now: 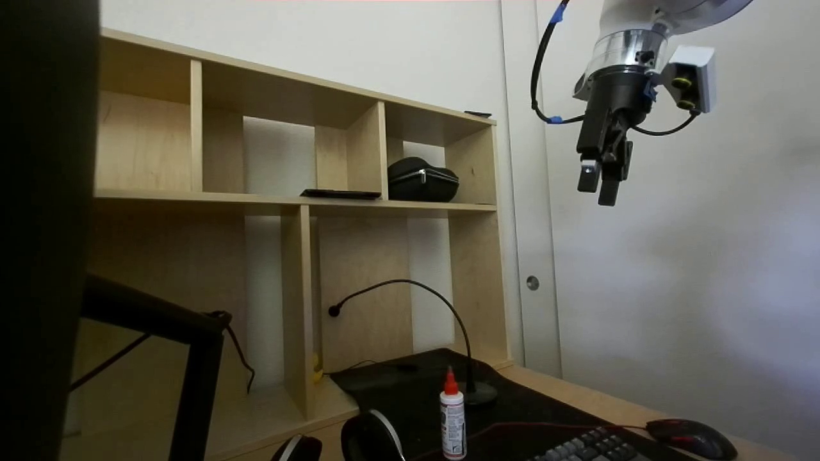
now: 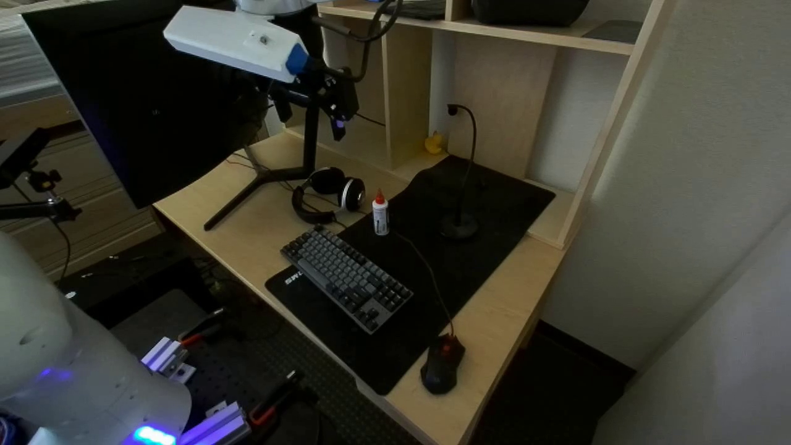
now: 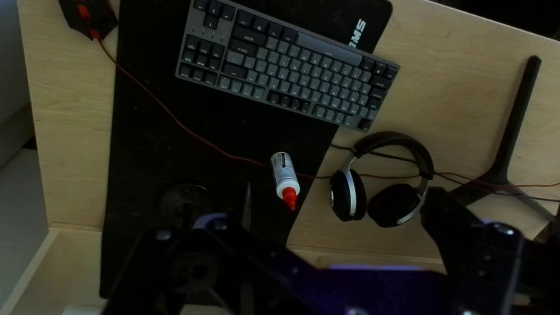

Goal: Press the button on the left of the keyboard

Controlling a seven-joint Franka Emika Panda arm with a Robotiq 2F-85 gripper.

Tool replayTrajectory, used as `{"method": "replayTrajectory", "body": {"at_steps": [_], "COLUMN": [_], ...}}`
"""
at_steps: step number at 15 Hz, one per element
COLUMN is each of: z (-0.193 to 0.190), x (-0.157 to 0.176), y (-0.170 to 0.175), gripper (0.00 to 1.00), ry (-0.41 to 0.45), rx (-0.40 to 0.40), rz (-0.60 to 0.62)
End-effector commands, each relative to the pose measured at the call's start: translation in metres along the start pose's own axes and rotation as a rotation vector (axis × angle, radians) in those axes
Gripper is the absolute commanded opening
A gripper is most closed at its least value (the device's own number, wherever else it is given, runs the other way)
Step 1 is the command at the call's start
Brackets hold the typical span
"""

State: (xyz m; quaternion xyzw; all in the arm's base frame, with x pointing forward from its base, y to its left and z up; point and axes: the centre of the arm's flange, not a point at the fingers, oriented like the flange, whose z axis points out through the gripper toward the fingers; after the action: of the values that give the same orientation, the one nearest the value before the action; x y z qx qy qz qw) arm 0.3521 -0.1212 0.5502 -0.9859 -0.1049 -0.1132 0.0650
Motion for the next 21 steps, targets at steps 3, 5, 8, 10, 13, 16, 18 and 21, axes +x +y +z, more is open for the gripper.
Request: {"method": "replayTrajectory", "body": {"at_steps": [3, 5, 8, 10, 13, 16, 18, 21], "z": [0.059, 0.000, -0.060, -0.049, -0.023, 0.011, 0.007, 0.004], "x": [0.004, 0.000, -0.041, -0.056, -0.065, -0.012, -0.012, -0.014], "y": [-0.034, 0.000, 0.018, -0.012, -0.030, -0.014, -0.014, -0.017], "gripper": [1.00, 1.00, 1.00, 1.00, 1.00, 1.00, 1.00, 1.00], "ry": [-0.032, 0.000, -0.101, -0.112, -0.107, -0.074, -0.059, -0.149], "rx": [0.100, 0.000, 0.024, 0.033, 0.040, 0.051, 0.046, 0.088], "rz": [-0.106, 0.000, -0.006, -0.095, -0.097, -0.052, -0.052, -0.074]}}
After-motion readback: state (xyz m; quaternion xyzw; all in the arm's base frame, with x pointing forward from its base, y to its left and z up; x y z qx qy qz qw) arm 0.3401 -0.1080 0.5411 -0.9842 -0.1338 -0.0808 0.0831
